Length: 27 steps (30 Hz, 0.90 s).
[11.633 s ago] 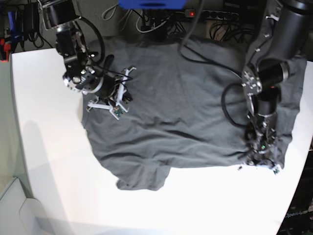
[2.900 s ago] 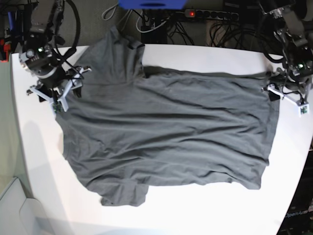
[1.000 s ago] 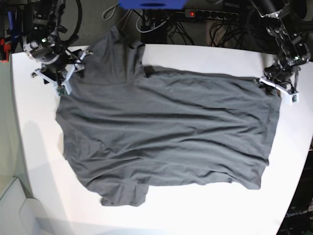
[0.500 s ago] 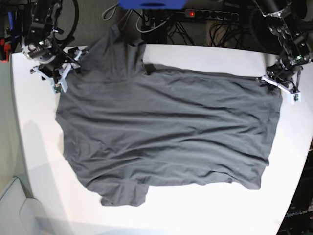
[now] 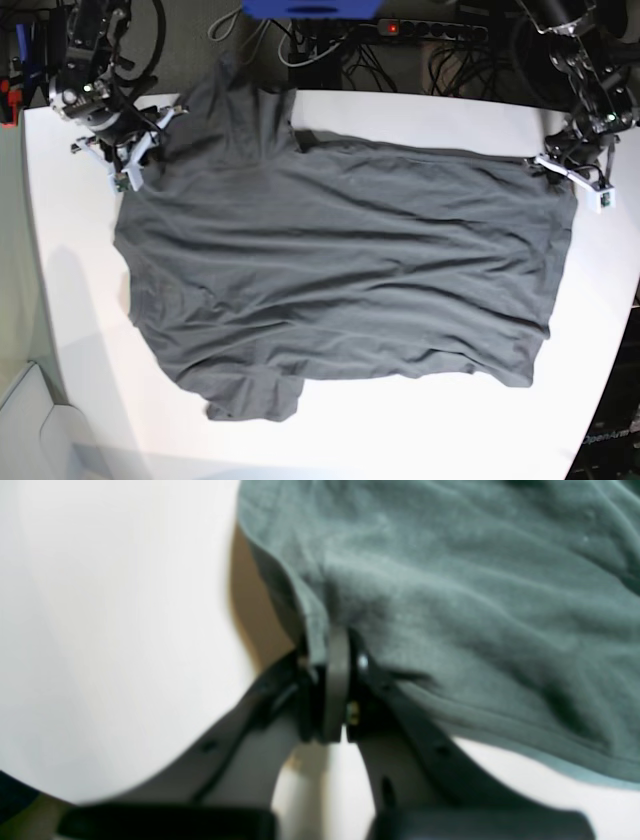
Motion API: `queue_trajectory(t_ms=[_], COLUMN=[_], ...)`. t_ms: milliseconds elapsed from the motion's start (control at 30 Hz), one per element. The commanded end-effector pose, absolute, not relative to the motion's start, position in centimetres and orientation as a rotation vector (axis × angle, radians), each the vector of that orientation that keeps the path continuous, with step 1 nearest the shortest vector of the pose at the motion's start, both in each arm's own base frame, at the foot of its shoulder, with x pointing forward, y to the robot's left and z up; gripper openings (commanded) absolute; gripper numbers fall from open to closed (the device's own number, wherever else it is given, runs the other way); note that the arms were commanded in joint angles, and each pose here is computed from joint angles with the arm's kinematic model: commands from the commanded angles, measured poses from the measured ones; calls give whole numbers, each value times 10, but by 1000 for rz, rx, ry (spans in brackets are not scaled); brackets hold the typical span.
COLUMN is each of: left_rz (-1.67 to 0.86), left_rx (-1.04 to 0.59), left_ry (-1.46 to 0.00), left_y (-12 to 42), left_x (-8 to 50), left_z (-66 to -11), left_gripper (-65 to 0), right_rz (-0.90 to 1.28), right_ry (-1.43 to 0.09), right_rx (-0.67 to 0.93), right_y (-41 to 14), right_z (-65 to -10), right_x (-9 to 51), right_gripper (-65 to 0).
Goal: Layout the t-shirt on the table in an organized manner, then fold the t-shirt properly
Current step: 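Grasp the collar-side shirt corners with both grippers, then lift the held edge with both grippers and fold it toward the hem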
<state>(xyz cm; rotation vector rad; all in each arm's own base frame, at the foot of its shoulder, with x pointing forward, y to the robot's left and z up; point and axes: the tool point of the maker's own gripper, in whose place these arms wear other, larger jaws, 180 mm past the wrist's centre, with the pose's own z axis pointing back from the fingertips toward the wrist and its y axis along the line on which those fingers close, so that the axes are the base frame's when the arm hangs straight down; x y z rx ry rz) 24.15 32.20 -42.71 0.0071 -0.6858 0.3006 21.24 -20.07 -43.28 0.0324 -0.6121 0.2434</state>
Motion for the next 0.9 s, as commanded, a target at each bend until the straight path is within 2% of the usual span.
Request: queue_trajectory(t_ms=[0,167,500,633,867], left_rz=[294,293,239,206,256], left_rx=[35,36,80,111,190], left_ry=[-664,-666,-753,-790,-859], left_y=[329,329,330,329,356], left_x=[238,238,251,249,241], left_z=[-426,-425,-389,-371,-341], left_gripper=[-648,-648,-648,-648,-648], right_rz=[254,261,318,358,243], right_ry=[-557,-578,-777,-767,-788], right_rx=[7,-11,-92,-103,-170], right_y=[-207,-209,-203,-212,-242], right_z=[-438,-429,-359,-355,-346], right_x=[203,202,212,208,206], right_gripper=[-650,-650,-650,-650,-650])
